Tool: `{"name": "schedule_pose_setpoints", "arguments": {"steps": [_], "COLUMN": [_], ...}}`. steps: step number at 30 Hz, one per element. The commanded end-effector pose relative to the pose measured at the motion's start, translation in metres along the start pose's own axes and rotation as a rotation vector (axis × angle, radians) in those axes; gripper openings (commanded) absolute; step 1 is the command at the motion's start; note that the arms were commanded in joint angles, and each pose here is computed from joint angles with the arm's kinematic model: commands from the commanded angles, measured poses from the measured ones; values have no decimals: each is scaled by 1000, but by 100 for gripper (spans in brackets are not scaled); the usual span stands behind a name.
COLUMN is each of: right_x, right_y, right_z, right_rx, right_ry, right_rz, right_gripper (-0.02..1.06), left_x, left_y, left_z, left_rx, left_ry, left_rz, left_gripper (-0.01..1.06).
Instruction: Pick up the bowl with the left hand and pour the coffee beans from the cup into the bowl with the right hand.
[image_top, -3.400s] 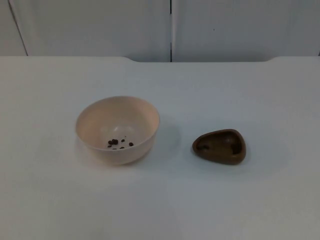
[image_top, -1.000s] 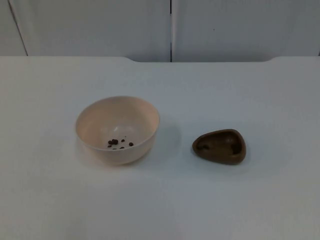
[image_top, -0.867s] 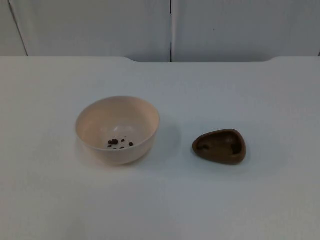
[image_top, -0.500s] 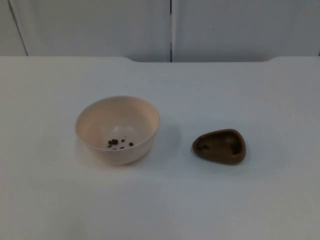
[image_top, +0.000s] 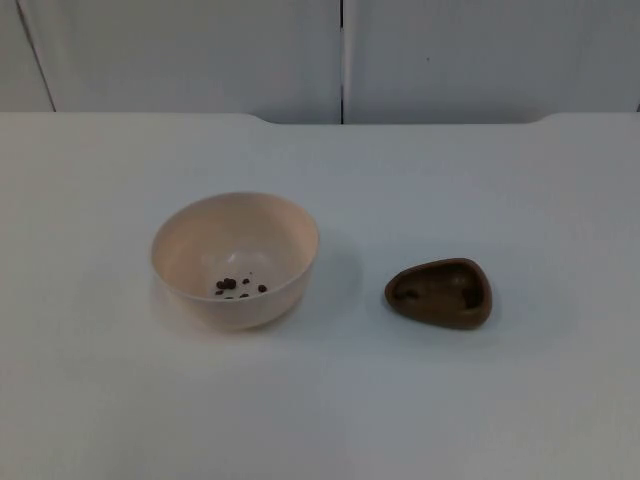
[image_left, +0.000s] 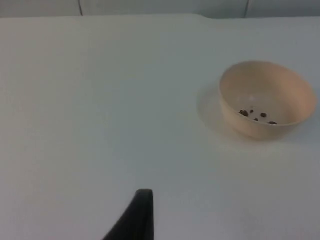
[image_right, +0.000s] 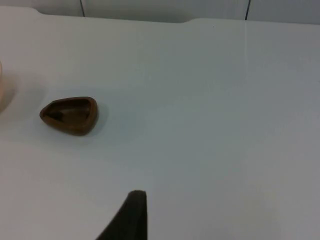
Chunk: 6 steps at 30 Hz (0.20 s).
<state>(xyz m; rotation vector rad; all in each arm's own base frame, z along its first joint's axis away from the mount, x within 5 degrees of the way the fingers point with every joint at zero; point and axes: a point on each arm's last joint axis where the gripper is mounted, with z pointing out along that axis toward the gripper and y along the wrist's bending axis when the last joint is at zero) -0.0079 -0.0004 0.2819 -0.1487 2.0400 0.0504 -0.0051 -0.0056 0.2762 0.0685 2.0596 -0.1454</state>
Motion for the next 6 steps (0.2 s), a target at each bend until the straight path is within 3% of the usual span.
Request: {"name": "schedule_pose_setpoints", "arguments": {"steps": [1, 6], "right_x": [1, 1], "right_y": [0, 0], "right_z": [1, 1], "right_rx": [4, 4], "right_ry": [-1, -1], "right_rz": [5, 5], "right_gripper": [105, 105], "left_x": [1, 1], "left_y": [1, 0], "left_z": [1, 1], "left_rx": [-40, -99], "left_ry": [-3, -8], "left_rz": [-17, -48], "left_gripper": [105, 105]}}
